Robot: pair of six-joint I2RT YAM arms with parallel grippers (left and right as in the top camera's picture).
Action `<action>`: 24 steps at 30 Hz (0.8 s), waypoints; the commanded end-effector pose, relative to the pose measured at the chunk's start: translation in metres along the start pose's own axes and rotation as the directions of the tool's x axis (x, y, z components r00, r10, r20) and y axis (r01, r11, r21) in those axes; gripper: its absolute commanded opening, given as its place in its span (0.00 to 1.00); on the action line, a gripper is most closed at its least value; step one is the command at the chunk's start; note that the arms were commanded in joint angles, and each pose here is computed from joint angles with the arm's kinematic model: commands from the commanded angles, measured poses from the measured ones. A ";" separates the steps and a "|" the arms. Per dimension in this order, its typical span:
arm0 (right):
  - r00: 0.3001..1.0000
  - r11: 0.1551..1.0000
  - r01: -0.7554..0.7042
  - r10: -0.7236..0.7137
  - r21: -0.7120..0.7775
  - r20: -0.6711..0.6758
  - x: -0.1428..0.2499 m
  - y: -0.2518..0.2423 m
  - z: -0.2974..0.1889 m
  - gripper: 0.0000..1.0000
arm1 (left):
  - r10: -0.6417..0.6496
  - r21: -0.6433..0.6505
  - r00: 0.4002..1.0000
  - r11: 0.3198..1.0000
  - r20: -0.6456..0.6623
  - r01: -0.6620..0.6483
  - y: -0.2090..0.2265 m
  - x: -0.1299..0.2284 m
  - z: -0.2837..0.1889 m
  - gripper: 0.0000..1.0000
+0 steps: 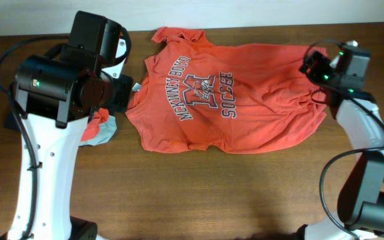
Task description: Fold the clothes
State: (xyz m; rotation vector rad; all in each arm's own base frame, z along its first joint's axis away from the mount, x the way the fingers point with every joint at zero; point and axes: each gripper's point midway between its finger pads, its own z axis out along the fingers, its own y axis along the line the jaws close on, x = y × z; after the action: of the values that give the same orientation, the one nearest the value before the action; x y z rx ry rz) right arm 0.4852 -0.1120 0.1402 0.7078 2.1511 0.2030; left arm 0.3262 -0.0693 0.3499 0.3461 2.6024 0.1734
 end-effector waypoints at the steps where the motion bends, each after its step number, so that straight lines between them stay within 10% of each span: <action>1: 0.998 0.992 -0.041 0.033 -0.122 -0.062 -0.003 0.012 -0.028 0.98 | -0.028 0.007 0.998 1.000 0.056 0.027 0.004 0.005 -0.022 0.37; 14: 0.906 0.976 -0.176 0.112 -0.124 -0.409 0.071 0.011 -0.064 0.99 | -0.160 0.054 0.976 0.984 -0.151 0.170 -0.018 0.102 0.018 0.41; 24: 0.835 0.987 -0.091 0.005 -0.130 -0.550 0.119 0.029 -0.078 0.99 | 0.321 0.379 0.932 0.894 -0.168 -0.239 -0.125 0.132 0.204 0.45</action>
State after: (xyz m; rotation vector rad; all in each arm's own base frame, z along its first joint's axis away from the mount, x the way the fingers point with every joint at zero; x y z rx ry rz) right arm 0.3770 -0.0300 0.1094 0.7852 2.6222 0.6493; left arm 0.2953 -0.1175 0.1193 0.5584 2.8283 -0.1023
